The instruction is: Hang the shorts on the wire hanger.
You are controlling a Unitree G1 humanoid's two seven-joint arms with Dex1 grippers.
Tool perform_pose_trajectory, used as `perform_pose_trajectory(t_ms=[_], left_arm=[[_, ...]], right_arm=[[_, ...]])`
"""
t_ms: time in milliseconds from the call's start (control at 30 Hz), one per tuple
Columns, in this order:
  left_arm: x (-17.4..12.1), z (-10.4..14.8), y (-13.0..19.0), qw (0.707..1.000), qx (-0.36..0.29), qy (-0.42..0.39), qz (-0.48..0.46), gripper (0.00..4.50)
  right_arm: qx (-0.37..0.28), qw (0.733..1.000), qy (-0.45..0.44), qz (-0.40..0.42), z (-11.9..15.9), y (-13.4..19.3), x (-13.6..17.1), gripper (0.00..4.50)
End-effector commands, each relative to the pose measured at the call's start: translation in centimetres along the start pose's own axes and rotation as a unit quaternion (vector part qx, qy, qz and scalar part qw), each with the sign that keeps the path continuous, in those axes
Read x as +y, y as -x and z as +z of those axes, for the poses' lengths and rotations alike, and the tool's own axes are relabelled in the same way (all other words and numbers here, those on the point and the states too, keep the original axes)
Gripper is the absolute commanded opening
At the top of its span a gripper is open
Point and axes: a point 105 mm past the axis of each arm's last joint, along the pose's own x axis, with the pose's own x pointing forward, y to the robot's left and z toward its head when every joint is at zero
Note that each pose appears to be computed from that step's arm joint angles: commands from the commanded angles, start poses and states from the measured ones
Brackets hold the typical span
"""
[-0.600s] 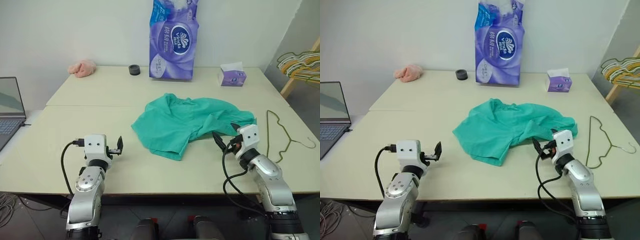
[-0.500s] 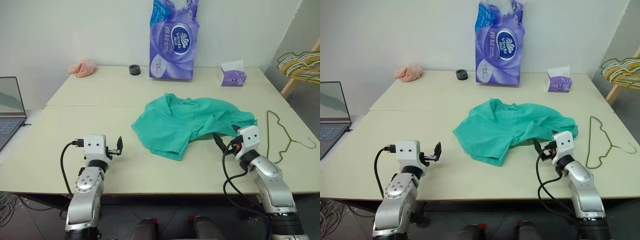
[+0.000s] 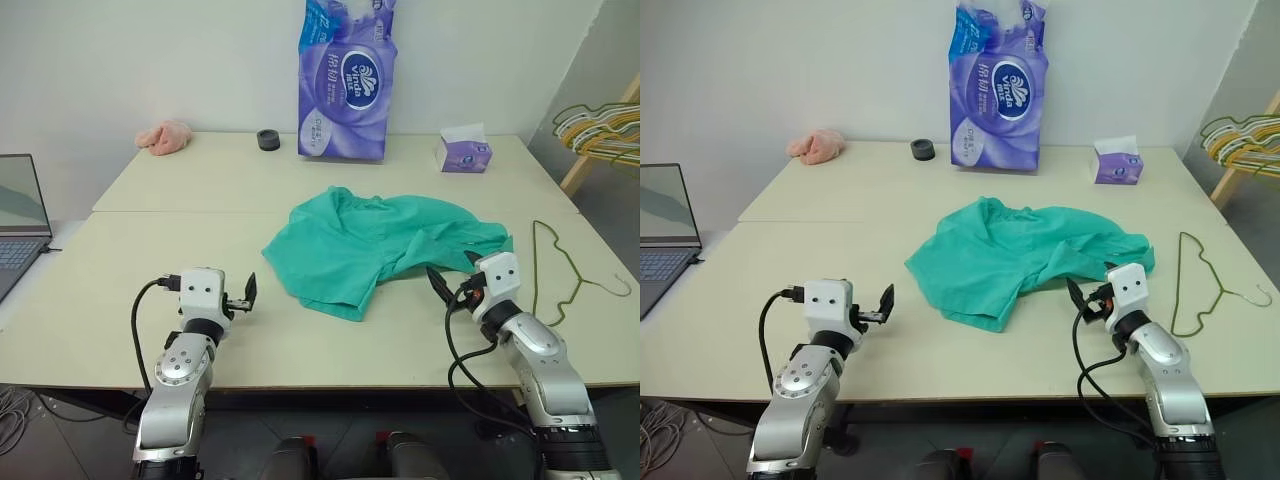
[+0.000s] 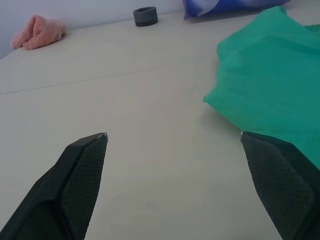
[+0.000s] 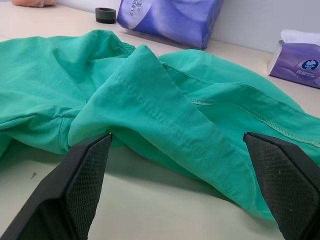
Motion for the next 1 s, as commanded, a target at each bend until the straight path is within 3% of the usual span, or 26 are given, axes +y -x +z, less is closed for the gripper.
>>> perform_pose_trajectory(t_ms=[33,500,600,700,867,1000], left_arm=[[-0.1,1.9,-0.1,0.999,-0.031,-0.014,-0.003,4.49],[-3.0,2.8,-0.7,0.994,-0.048,0.012,-0.098,4.49],[-6.6,3.8,-1.2,0.979,-0.052,0.015,-0.198,4.49],[-9.7,4.6,-1.8,0.96,-0.05,-0.001,-0.275,4.49],[-14.8,6.3,-4.2,0.933,-0.043,-0.024,-0.357,4.49],[-19.6,6.0,-4.7,0.896,-0.02,-0.069,-0.439,4.49]], right_arm=[[-0.031,0.999,0.022,0.009,1.8,0.0,0.1,4.5],[-0.022,0.999,0.03,0.028,1.8,1.1,0.3,4.5],[0.022,0.982,0.038,0.186,1.8,3.7,3.9,4.5],[0.052,0.966,0.013,0.253,2.3,5.3,5.3,4.5],[0.071,0.955,0.015,0.287,3.1,6.2,5.8,4.5],[0.059,0.959,0.014,0.277,3.9,5.8,5.8,4.5]])
